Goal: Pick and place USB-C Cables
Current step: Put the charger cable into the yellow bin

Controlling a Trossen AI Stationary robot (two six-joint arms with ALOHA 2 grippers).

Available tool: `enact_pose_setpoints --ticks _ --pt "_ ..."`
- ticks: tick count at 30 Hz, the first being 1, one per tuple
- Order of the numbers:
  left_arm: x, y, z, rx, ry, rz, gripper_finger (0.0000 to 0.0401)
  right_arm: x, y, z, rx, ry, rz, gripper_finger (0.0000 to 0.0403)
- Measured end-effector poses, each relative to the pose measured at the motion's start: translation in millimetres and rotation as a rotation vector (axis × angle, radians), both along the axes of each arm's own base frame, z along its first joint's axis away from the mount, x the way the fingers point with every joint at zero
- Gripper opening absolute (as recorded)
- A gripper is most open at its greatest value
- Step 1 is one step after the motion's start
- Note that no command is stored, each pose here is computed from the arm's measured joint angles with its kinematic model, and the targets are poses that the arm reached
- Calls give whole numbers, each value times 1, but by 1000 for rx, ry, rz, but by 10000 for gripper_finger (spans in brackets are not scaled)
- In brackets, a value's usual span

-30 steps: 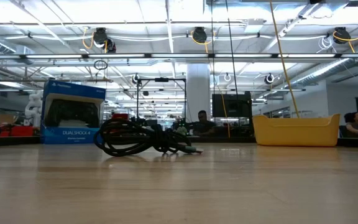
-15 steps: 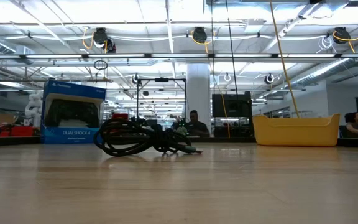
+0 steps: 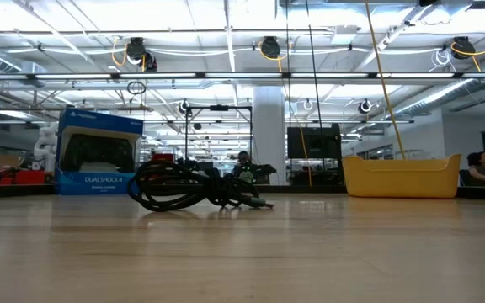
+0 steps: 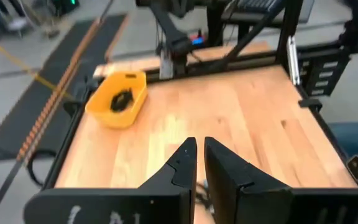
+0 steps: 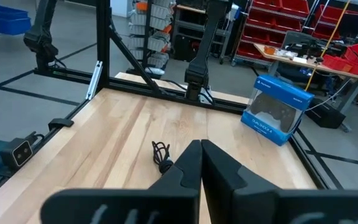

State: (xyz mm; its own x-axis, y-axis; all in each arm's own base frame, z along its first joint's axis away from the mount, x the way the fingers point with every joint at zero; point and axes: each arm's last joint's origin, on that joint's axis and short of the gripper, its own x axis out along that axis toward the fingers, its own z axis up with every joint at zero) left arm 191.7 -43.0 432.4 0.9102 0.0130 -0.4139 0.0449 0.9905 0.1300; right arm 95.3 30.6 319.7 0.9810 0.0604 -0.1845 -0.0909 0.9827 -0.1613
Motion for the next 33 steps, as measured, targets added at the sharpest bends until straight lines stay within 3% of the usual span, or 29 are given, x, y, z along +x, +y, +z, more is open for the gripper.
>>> enact_pose_setpoints --ticks 8,17,25,33 --pt "8 3 20 -49 175 75 35 0 0 0 0 0 0 0" --pt "17 0 13 -95 436 137 35 0 0 0 0 1 1 0" --pt "40 -6 -18 -82 618 192 35 0 0 0 0 1 1 0" --pt "77 -12 -72 -8 781 194 35 0 0 0 7 2 0 0"
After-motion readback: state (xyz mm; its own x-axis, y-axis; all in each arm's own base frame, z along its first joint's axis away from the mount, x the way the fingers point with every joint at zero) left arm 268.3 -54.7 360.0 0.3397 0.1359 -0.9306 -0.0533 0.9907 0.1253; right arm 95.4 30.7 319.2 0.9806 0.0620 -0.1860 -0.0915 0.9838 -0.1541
